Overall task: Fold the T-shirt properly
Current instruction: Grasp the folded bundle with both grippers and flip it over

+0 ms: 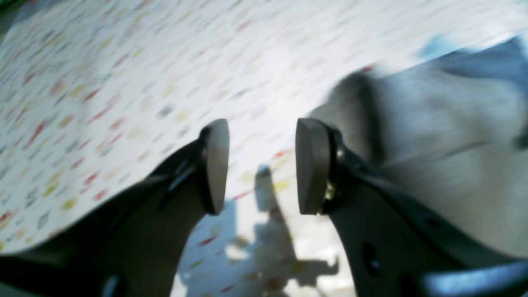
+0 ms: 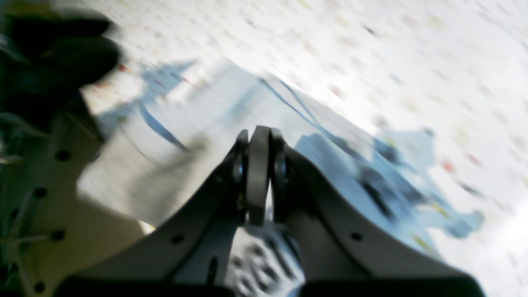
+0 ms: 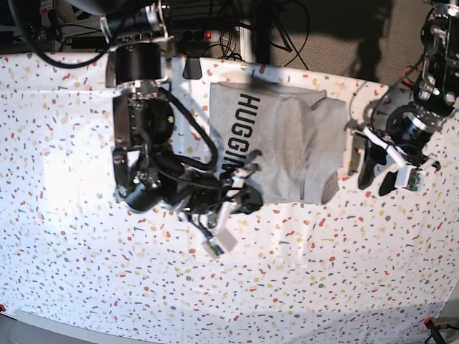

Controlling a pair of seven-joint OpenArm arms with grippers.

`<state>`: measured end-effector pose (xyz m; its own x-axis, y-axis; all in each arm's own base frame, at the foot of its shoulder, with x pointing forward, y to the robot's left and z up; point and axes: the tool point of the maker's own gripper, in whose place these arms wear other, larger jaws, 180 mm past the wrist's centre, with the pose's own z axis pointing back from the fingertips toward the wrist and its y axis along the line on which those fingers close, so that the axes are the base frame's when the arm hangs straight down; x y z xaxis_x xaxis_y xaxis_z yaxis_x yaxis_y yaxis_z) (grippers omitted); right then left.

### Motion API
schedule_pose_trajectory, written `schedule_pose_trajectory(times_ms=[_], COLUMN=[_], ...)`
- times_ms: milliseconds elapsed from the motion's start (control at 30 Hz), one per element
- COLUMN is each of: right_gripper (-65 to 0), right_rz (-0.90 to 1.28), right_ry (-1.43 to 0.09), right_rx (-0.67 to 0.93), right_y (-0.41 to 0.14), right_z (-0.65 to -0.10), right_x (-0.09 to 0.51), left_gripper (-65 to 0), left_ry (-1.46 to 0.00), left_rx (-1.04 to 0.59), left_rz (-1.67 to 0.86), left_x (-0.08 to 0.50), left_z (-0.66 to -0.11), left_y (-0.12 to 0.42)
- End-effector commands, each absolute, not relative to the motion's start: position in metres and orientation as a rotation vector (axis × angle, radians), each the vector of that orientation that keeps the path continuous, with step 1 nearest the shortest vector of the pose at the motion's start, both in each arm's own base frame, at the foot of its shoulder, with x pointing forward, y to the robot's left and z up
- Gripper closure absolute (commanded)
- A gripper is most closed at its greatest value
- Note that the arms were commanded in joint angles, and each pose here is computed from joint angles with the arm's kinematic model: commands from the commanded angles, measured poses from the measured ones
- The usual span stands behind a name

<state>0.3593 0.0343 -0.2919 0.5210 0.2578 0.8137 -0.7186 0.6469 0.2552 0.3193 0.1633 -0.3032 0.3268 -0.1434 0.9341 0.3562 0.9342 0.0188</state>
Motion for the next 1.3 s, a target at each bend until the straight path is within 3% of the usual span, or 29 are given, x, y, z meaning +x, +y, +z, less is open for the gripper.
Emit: schedule_pose_trajectory(times_ms=[0,167,367,500,833,1067,1267], right_gripper=[0.0,0.0,0.0,0.0,0.0,0.0,0.0], right_rz=[0.642,0.595,0.56,0.564,0.584,0.58,0.577], right_ry=[-0.903,-0.88,-0.816,-0.764,-0.697,-0.676,-0.664], right_rx=[0.657,0.655,0.597,0.536,0.47,0.474,0.479], right_y=[0.04,0.035,0.027,0.018,0.002,0.002,0.002], right_z=[-0.271,-0.294,-0.332,-0.356,-0.37,-0.379,-0.387], right_x=[0.369,0.377,0.387,0.387,0.382,0.369,0.352], left_gripper=[-24.9,-24.9,-24.9,-21.4,-21.4,-21.4,-21.4], left_ry=[-1.245,-1.234,-1.112,-1.03,-0.885,-0.804,-0.856], left_rx=[-0.237,-0.369,-0.454,-0.526,-0.611,-0.461,-0.439], left_rz=[-0.337,-0.275,-0.211,-0.155,-0.159,-0.13,-0.138], left_x=[0.32,0.301,0.266,0.239,0.201,0.209,0.25], left_z=[-0.287,-0.293,-0.327,-0.345,-0.384,-0.441,-0.437], left_y=[0.156,0.126,0.103,0.085,0.046,0.069,0.076])
